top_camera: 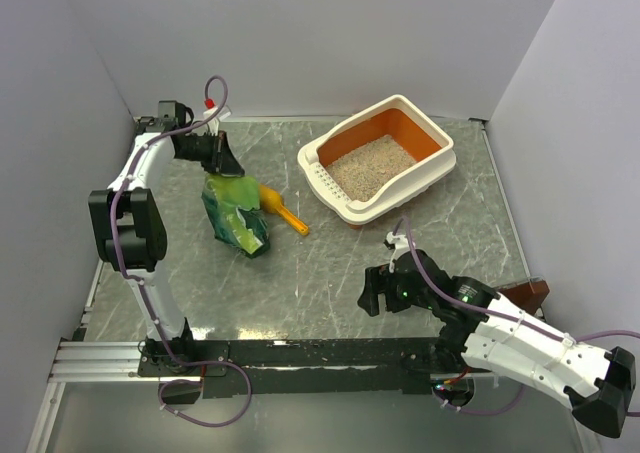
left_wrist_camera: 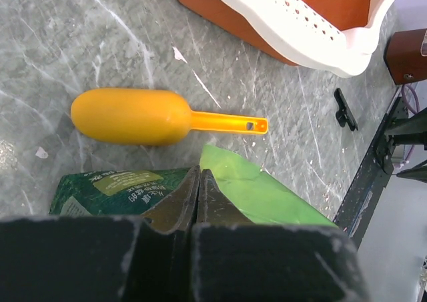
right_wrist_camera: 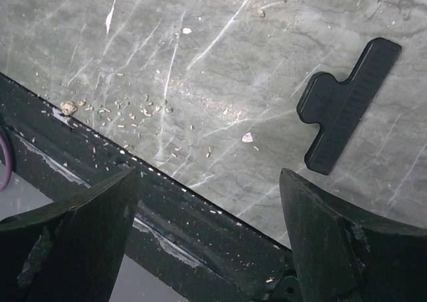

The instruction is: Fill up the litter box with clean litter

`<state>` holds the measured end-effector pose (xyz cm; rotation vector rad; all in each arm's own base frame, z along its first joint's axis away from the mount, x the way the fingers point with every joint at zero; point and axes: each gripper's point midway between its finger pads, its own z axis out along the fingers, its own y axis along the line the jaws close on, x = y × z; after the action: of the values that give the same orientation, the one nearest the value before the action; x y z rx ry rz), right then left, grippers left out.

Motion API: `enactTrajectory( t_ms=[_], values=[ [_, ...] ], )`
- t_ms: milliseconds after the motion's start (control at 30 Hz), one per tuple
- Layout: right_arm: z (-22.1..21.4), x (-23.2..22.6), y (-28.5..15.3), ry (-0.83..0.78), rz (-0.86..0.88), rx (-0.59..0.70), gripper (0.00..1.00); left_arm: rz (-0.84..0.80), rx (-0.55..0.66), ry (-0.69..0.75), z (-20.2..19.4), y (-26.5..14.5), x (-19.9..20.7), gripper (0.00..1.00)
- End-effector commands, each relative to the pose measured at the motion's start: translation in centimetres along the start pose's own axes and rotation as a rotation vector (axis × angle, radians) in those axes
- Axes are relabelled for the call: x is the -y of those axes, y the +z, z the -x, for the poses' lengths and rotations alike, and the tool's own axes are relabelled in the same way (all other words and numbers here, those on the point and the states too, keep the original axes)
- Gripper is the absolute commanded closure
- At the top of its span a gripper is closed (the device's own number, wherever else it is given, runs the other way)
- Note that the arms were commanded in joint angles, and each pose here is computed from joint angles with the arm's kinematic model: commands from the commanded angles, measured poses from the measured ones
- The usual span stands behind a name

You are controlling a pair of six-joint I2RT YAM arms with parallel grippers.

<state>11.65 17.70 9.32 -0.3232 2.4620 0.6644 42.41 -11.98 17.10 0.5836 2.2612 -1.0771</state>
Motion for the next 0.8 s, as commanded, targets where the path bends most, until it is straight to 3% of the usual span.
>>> enactTrajectory(
  t_ms=[0, 233, 400, 533, 700, 767],
  values=[
    [0.7, -0.2, -0.2, 0.009, -0.005, 0.030, 0.08, -0.054, 0.043, 0.036, 1.4, -0.9, 2.5, 0.99],
    [4.6, -2.6, -1.1, -0.034, 0.041, 0.115, 0.05, -0.019, 0.136, 0.117, 3.9, -2.8, 4.5, 0.99],
    [12.2, -7.7, -2.0, -0.032, 0.111, 0.224, 0.05, -0.024, 0.150, 0.138, 4.2, -2.8, 5.3, 0.99],
    [17.6, -11.8, -0.4, -0.066, 0.178, 0.257, 0.05, 0.021, 0.170, 0.111, 5.1, -2.7, 5.3, 0.99],
    [23.1, -15.3, 2.0, -0.045, 0.352, 0.316, 0.05, 0.288, 0.289, 0.093, 7.6, -3.6, 5.3, 0.98],
    [24.7, -16.3, 3.0, -0.043, 0.423, 0.350, 0.05, 0.415, 0.366, 0.081, 8.4, -5.1, 5.4, 0.91]
  ],
)
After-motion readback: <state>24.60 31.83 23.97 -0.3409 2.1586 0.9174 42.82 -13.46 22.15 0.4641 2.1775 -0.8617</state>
